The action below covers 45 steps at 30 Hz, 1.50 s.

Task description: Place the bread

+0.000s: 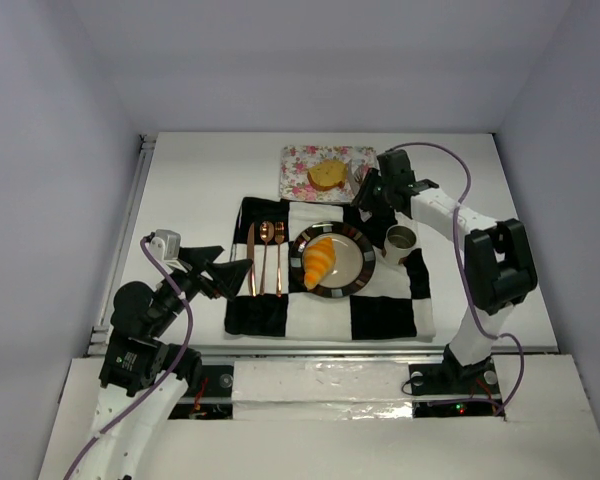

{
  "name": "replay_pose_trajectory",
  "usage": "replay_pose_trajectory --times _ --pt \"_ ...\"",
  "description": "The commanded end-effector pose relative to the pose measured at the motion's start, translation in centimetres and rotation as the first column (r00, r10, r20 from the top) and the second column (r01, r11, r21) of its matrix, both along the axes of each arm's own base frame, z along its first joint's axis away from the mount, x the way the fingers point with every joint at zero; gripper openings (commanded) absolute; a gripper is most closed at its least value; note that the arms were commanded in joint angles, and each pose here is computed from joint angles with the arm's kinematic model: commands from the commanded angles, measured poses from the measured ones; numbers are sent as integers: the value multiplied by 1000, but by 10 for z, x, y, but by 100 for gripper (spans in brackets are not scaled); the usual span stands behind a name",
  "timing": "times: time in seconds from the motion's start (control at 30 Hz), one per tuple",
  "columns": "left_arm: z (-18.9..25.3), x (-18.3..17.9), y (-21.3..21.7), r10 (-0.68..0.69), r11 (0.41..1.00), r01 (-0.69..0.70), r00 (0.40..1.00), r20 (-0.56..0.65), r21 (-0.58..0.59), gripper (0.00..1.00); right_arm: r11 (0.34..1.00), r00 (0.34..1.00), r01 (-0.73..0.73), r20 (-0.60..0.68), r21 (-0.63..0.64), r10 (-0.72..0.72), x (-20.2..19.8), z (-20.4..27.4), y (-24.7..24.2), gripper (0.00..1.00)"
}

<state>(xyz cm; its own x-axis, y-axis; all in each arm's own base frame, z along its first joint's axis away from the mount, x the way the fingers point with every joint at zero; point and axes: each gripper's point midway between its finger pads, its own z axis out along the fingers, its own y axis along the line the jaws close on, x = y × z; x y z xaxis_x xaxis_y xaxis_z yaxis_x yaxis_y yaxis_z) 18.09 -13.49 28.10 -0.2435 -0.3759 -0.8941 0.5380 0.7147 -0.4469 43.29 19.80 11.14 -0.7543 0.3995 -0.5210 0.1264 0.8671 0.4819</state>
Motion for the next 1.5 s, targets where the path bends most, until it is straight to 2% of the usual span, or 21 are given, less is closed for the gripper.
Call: replay_pose_trajectory --times 0.0,0.13,0.33,0.5,0.77,1.0,1.03,1.13,1.17,1.2,1.27,1.3,1.47 --pt "10 -2 -3 -23 1000 24 998 53 -11 97 995 994 -60 95 83 52 20 26 18 42" --pt "10 -2 -4 -23 1000 24 998 53 -11 97 989 993 -89 87 121 79 19 15 26 40" --pt "10 -1 -3 -20 1000 21 999 50 -12 97 985 993 -94 80 146 83 12 9 28 30" --pt "9 -1 -3 -20 1000 21 999 47 -11 97 983 989 -99 126 156 79 5 28 25 18" --pt "9 0 -2 -13 1000 13 999 44 -11 96 973 969 -140 225 185 96 -27 84 17 15" --pt "8 1 -2 -14 1000 15 999 41 -10 96 955 957 -200 253 219 142 -88 109 7 14" --pt "8 0 -3 -16 1000 16 999 44 -9 96 955 965 -197 217 222 149 -103 95 3 14" --pt "8 0 -3 -17 1000 18 999 43 -11 96 941 955 -231 244 249 170 -140 109 -2 13" --pt "8 1 -3 -19 1000 19 999 41 -10 96 940 962 -234 200 249 186 -158 97 -3 13" --pt "7 1 -3 -19 1000 19 999 39 -9 96 930 951 -253 243 267 190 -173 113 -6 13" --pt "7 1 -4 -24 1000 24 999 37 -8 96 920 956 -265 205 288 211 -201 107 -9 13" --pt "7 3 -3 -15 1000 15 999 36 -8 96 904 944 -295 242 308 226 -217 120 -10 13" --pt "5 5 -3 -16 1000 16 1000 27 -5 96 891 952 -297 184 344 246 -263 105 -21 14"
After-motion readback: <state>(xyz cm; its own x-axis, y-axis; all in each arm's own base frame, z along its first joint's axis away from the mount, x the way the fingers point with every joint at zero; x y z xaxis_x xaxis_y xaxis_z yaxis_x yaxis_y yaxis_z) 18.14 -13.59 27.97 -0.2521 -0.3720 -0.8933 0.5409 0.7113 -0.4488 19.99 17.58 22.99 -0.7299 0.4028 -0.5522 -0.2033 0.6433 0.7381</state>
